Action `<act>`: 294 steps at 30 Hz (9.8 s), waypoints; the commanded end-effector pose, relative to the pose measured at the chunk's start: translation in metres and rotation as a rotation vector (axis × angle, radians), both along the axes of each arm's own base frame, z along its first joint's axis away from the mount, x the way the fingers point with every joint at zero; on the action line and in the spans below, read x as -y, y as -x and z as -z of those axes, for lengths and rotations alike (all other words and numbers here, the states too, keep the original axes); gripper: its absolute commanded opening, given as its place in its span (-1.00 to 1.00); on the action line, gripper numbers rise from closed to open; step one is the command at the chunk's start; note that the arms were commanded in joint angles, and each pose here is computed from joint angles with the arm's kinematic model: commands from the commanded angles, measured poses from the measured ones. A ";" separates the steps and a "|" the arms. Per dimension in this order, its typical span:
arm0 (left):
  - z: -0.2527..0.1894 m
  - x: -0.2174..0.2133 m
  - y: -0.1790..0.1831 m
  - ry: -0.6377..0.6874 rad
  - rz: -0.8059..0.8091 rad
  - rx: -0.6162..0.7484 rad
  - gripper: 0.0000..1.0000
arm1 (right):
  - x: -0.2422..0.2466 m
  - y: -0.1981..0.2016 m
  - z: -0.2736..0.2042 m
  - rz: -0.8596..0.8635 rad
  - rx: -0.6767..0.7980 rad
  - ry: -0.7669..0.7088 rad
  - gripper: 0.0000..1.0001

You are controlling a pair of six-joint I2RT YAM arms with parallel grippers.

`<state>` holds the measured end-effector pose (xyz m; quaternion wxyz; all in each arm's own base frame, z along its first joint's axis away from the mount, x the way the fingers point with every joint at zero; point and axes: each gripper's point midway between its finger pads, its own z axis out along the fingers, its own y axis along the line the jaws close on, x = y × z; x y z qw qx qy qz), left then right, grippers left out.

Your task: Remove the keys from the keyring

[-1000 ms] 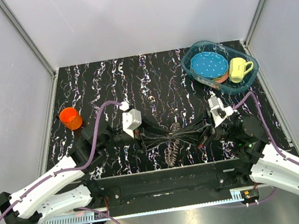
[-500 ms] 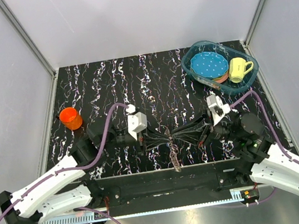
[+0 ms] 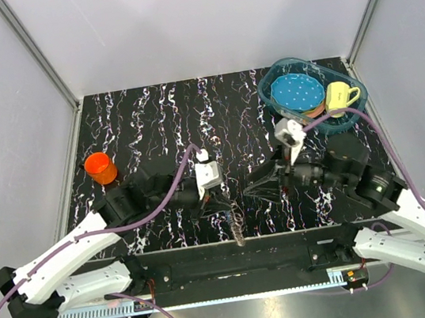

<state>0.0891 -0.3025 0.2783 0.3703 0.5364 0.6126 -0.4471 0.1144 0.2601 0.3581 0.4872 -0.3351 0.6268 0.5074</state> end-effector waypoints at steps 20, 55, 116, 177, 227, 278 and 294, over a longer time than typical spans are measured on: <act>0.026 -0.005 0.001 -0.230 0.025 -0.343 -1.00 | -0.041 0.010 0.088 -0.207 -0.200 -0.009 -0.14; 0.029 -0.003 0.003 -0.201 0.045 -0.402 -1.00 | -0.051 0.018 0.115 -0.313 -0.222 0.024 -0.63; 0.028 -0.017 -0.011 -0.238 -0.025 -0.289 -0.13 | -0.027 0.024 0.062 -0.233 -0.053 -0.119 -1.00; -0.064 0.001 -0.011 0.296 0.100 0.082 0.04 | -0.004 0.029 -0.022 -0.169 0.159 -0.464 -1.00; -0.048 0.013 -0.024 0.265 0.056 0.016 -0.52 | -0.005 0.012 -0.028 -0.083 0.141 -0.487 -1.00; -0.007 -0.024 -0.108 0.178 -0.472 -0.055 -1.00 | 0.020 -0.018 -0.023 0.162 0.203 -0.469 -1.00; 0.030 -0.073 -0.133 0.000 -0.710 0.018 -1.00 | 0.056 -0.072 0.030 0.547 0.062 -0.242 -1.00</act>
